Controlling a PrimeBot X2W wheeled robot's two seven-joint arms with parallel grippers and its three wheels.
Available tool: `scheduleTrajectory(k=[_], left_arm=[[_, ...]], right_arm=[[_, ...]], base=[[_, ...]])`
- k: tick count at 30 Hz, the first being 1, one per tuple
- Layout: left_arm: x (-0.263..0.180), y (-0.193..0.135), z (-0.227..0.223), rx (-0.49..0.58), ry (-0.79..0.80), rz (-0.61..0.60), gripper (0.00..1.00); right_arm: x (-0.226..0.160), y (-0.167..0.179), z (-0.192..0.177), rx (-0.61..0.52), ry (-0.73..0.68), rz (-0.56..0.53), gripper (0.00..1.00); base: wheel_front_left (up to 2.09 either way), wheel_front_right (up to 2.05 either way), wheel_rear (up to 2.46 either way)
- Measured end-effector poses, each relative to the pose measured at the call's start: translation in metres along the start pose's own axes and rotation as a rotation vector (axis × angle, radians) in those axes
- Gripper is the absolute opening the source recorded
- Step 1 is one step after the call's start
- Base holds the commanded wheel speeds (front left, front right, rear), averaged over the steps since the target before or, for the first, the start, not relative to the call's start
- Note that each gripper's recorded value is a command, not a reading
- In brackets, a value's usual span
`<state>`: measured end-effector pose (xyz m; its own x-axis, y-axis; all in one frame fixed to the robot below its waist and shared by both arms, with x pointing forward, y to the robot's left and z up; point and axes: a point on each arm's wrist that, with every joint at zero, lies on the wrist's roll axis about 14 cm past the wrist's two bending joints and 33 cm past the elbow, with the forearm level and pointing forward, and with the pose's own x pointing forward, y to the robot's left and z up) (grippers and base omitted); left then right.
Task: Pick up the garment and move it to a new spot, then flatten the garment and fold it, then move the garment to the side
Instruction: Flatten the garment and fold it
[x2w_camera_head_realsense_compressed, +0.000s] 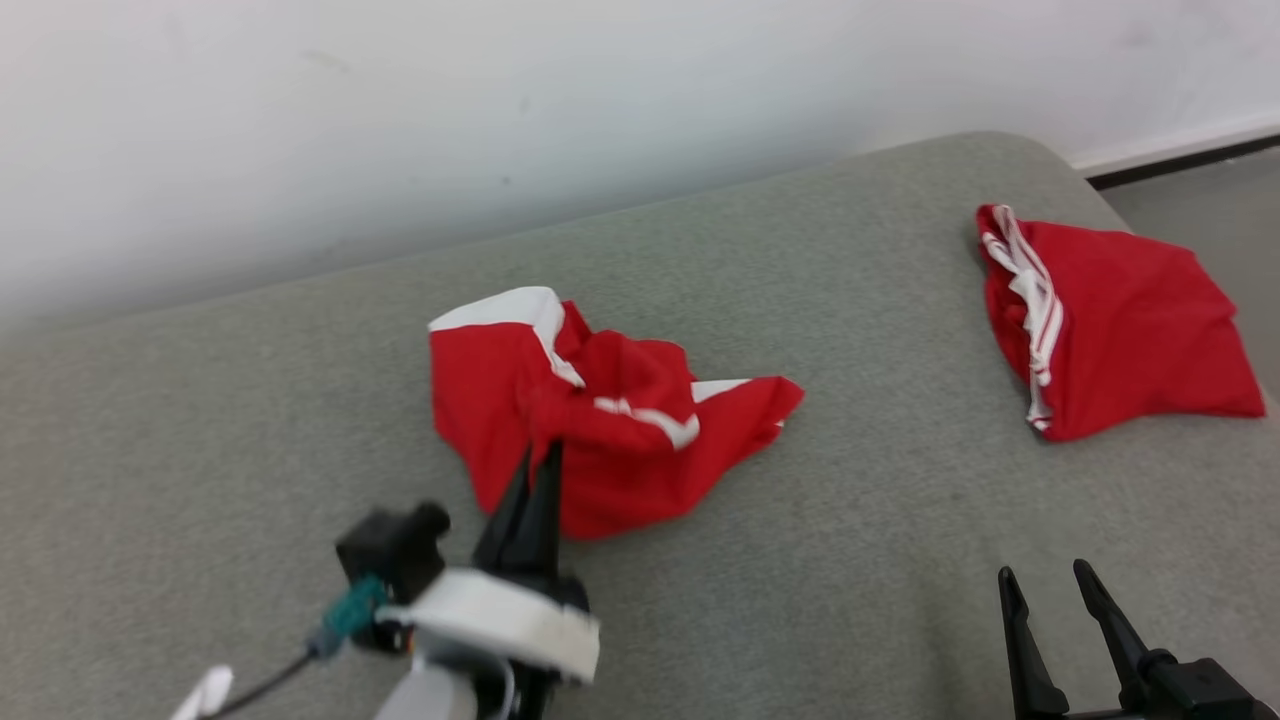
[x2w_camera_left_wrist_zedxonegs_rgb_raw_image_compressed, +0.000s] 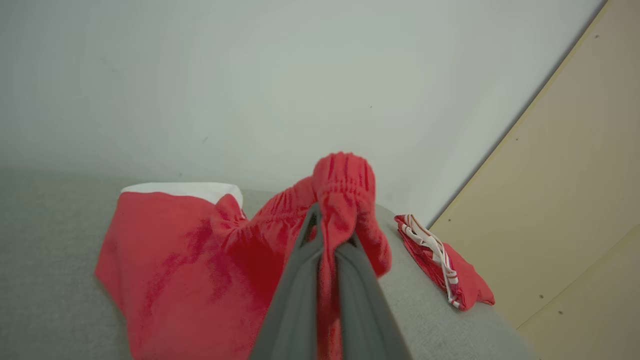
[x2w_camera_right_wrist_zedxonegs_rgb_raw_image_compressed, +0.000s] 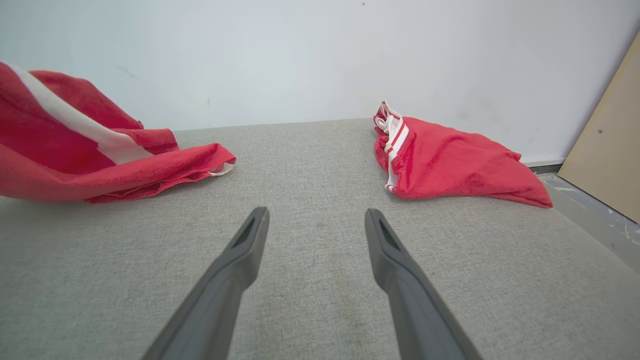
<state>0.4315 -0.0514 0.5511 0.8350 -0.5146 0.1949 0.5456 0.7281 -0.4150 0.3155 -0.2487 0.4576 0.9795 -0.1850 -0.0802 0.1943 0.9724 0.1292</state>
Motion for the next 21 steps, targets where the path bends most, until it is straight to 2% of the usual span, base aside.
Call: scheduleTrajectory(k=[9,11,13,17,19,20,21], left_arm=[[-0.083,0.053,-0.053,0.051,0.182,0.187,0.00],[-0.098,0.061,-0.064,0.054,0.221,0.216,0.13],[-0.111,0.067,-0.073,0.061,0.258,0.236,0.14],[-0.128,0.075,-0.084,0.084,0.307,0.259,0.29],[-0.139,0.077,-0.093,0.087,0.343,0.269,0.46],[-0.145,0.077,-0.098,0.095,0.366,0.268,0.69],[-0.150,0.078,-0.103,0.097,0.385,0.274,0.69]], right_arm=[[0.012,0.027,-0.005,-0.008,0.013,0.087,1.00],[0.012,0.031,-0.006,-0.009,0.016,0.099,1.00],[0.013,0.034,-0.007,-0.010,0.019,0.111,1.00],[0.013,0.038,-0.008,-0.016,0.019,0.124,1.00],[0.013,0.039,-0.007,-0.016,0.017,0.127,1.00],[0.013,0.040,-0.007,-0.016,0.015,0.130,1.00],[0.012,0.040,-0.006,-0.017,0.014,0.132,1.00]], base=[[0.00,0.00,0.00],[0.00,0.00,0.00],[0.00,0.00,0.00],[0.00,0.00,0.00],[0.00,0.00,0.00],[0.00,0.00,0.00],[0.00,0.00,0.00]])
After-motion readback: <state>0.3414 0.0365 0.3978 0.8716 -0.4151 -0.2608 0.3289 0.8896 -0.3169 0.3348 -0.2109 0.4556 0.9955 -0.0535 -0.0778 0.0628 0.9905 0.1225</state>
